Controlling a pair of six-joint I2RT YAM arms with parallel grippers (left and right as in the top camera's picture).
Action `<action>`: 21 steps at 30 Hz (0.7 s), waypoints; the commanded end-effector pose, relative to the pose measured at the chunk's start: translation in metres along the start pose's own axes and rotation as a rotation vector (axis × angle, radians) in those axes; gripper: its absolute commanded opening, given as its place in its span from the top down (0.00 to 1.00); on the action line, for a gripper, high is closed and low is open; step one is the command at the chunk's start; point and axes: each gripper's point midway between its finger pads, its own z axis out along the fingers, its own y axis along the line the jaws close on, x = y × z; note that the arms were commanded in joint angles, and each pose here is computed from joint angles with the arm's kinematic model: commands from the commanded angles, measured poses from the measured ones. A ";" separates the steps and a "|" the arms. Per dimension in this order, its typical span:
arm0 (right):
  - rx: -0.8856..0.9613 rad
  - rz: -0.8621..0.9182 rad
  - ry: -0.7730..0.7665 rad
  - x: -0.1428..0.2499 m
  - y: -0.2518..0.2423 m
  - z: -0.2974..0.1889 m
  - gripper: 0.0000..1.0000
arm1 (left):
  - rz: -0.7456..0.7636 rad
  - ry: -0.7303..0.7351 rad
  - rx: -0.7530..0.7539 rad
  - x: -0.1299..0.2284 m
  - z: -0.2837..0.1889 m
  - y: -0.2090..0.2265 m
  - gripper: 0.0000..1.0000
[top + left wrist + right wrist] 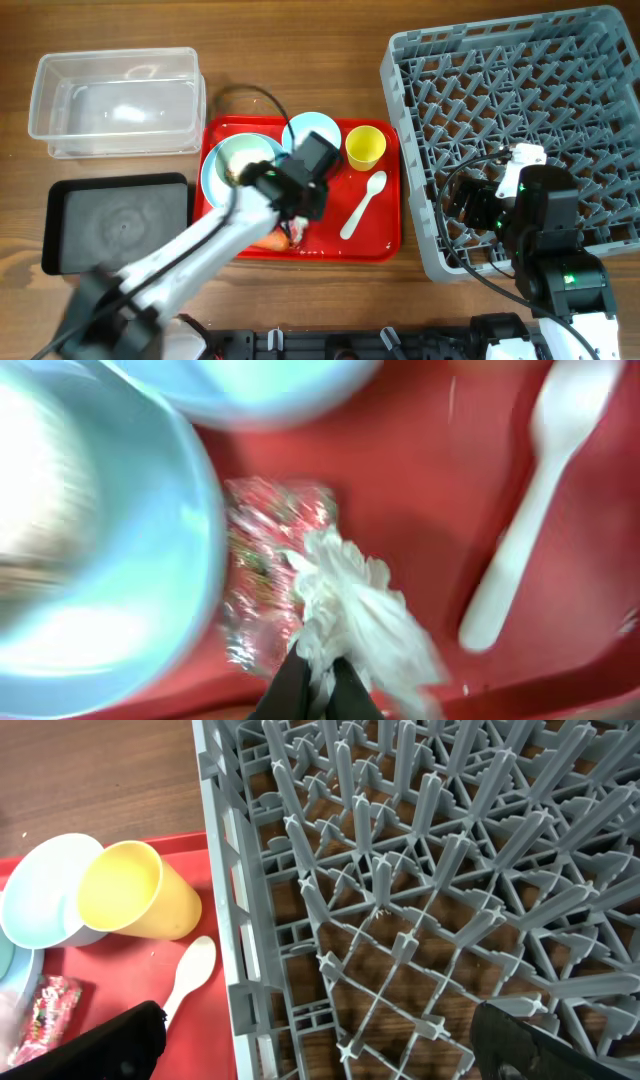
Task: Sort waste into correct bins and load items into the dishwasher rack
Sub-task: 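Carry the tissue with the left gripper into the clear bin and release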
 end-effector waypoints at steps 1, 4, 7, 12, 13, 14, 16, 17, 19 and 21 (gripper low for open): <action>-0.007 0.014 -0.016 -0.007 0.002 -0.004 0.00 | -0.170 -0.323 -0.192 -0.060 -0.076 0.075 0.96; -0.006 0.014 -0.017 -0.007 0.002 -0.004 0.00 | -0.363 -0.458 -0.266 -0.079 -0.106 0.142 0.96; -0.007 0.014 -0.016 -0.007 0.002 -0.004 0.00 | -0.544 -0.563 -0.351 -0.094 -0.120 0.211 0.96; -0.007 0.014 -0.016 -0.007 0.002 -0.004 0.00 | -0.707 -0.679 -0.418 -0.115 -0.114 0.290 0.95; -0.007 0.014 -0.016 -0.007 0.002 -0.004 0.00 | -0.716 -0.684 -0.408 -0.119 -0.106 0.298 0.88; -0.007 0.014 -0.016 -0.007 0.002 -0.004 0.00 | -0.727 -0.681 -0.403 -0.123 -0.091 0.307 0.76; -0.011 0.015 -0.015 -0.007 0.002 -0.004 0.00 | -0.727 -0.682 -0.389 -0.130 -0.076 0.312 0.39; -0.012 0.014 -0.014 -0.007 0.003 -0.004 0.00 | -0.721 -0.688 -0.368 -0.134 -0.074 0.310 0.27; -0.014 0.014 -0.014 -0.006 0.003 -0.004 0.00 | -0.694 -0.703 -0.286 -0.141 -0.079 0.296 0.18; -0.014 0.014 -0.014 -0.006 0.003 -0.004 0.00 | -0.678 -0.690 -0.229 -0.139 -0.086 0.284 0.17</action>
